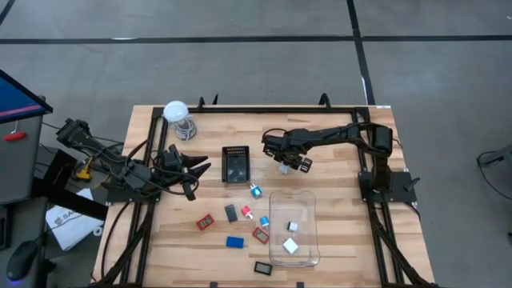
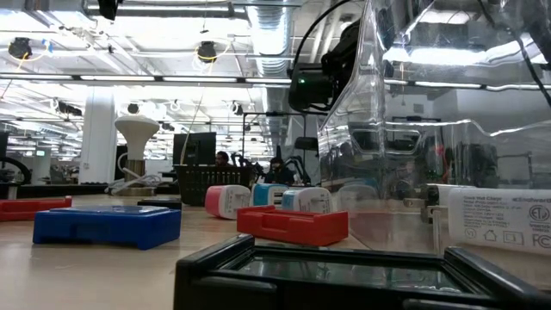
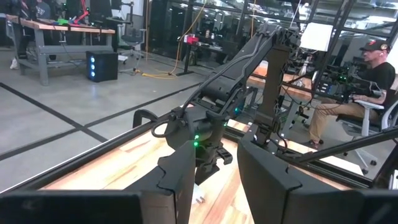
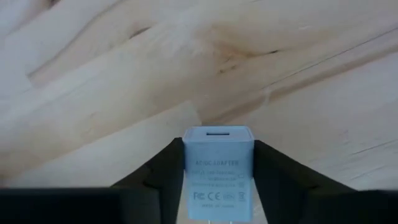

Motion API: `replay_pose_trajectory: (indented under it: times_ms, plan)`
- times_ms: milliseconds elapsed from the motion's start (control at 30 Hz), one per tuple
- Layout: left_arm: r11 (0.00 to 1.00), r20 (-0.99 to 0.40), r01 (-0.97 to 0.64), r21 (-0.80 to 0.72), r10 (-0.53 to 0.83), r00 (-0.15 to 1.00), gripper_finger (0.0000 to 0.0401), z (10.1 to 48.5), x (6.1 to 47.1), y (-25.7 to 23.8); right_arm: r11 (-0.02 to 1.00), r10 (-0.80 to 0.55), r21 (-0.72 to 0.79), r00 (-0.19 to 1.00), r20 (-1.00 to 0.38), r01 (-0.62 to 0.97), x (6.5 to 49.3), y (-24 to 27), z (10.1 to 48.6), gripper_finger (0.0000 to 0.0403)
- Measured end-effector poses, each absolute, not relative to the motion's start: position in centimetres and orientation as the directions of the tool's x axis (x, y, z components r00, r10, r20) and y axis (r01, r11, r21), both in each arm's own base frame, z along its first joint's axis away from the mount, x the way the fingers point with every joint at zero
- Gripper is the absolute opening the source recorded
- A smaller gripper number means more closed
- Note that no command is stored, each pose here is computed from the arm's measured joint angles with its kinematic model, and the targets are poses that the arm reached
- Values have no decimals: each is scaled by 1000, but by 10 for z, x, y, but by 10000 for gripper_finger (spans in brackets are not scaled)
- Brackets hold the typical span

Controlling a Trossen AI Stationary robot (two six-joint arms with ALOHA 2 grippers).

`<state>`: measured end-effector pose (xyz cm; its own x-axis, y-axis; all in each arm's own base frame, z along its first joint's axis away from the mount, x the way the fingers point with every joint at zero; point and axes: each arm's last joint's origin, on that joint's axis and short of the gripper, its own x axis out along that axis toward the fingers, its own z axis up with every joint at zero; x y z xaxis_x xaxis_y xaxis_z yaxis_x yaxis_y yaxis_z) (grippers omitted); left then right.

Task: Pick & Place Office items
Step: Put the white charger adapter into the transparent bin

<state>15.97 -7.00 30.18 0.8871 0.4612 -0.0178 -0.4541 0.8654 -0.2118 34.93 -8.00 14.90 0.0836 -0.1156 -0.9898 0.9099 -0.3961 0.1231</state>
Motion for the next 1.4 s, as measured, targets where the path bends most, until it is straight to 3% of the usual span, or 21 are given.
replay_pose_trajectory:
  times_ms: [400,633,833,1067,1233,1400]
  plan:
    - [865,-9,-449,-226,459,888,118,303,160,-70,-320,-122,131,96,-988,938,353,-68,149,148]
    - [865,-9,-448,-227,458,889,118,303,160,-70,-230,-135,192,165,-977,954,358,-47,160,142]
    - [871,-6,-434,-231,445,895,118,304,160,-71,-175,-243,312,266,-933,934,354,-40,194,145]
    - [875,-1,-422,-237,434,901,118,304,160,-71,-41,-343,483,441,-829,875,334,-31,255,143]
    - [875,0,-421,-238,433,901,118,305,160,-71,159,-252,549,571,-781,821,312,4,294,144]
    - [875,4,-417,-244,431,902,118,306,159,-71,240,-105,594,629,-771,768,287,54,314,144]
